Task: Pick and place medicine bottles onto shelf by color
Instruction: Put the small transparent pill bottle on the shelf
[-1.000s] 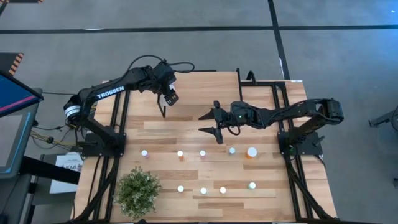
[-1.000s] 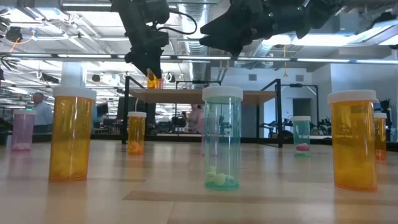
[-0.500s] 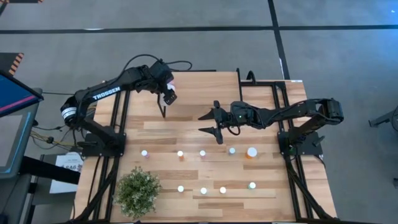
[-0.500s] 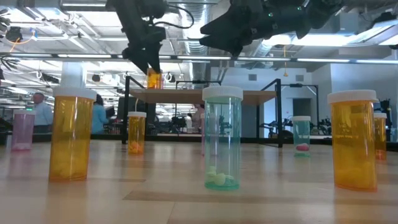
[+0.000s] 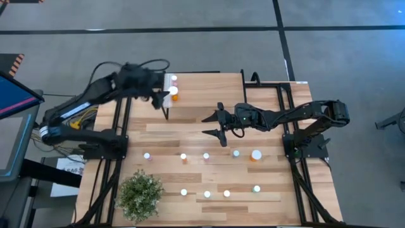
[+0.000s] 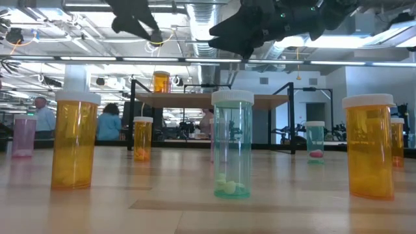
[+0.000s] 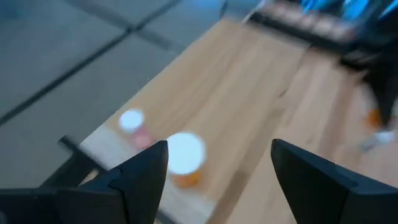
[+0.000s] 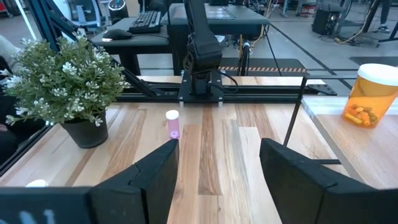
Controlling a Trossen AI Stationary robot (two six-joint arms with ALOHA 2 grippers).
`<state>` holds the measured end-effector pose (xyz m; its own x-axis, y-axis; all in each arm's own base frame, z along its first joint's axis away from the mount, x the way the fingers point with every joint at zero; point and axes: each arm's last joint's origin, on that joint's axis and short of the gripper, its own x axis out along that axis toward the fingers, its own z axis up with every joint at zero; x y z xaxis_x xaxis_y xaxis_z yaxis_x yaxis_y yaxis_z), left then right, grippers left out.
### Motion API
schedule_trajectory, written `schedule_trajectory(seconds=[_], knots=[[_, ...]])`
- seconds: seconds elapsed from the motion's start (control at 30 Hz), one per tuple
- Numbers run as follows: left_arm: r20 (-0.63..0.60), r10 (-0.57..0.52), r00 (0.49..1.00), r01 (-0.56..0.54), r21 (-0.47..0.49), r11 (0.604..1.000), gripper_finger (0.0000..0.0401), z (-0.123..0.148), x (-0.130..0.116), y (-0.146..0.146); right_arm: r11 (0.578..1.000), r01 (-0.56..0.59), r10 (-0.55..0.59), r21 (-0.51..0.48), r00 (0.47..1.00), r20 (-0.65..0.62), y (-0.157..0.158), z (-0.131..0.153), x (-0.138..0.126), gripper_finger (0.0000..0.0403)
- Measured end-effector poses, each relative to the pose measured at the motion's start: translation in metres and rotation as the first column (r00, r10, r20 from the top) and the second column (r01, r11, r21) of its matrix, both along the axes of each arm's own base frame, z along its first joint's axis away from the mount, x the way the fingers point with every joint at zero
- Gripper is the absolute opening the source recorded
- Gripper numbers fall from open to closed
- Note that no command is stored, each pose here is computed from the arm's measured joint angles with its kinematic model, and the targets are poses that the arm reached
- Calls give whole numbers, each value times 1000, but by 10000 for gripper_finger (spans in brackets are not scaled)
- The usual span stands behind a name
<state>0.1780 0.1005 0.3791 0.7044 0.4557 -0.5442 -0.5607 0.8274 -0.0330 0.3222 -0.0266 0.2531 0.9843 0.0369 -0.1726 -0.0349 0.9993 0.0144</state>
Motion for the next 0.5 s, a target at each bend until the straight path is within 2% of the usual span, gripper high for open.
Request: schedule_trajectory(seconds=[0.13,0.27,0.5], knots=[[169,-50,984,42,52,998,273,-11,-23,-26,1000,-2,2,0,1000,0,1,0,0,249],[306,-138,942,113,97,989,273,-26,-38,-48,1000,-2,2,-1,1000,19,1,2,0,249],[440,-260,859,220,140,965,273,-54,-47,-71,999,2,-3,37,999,45,1,4,1,249]])
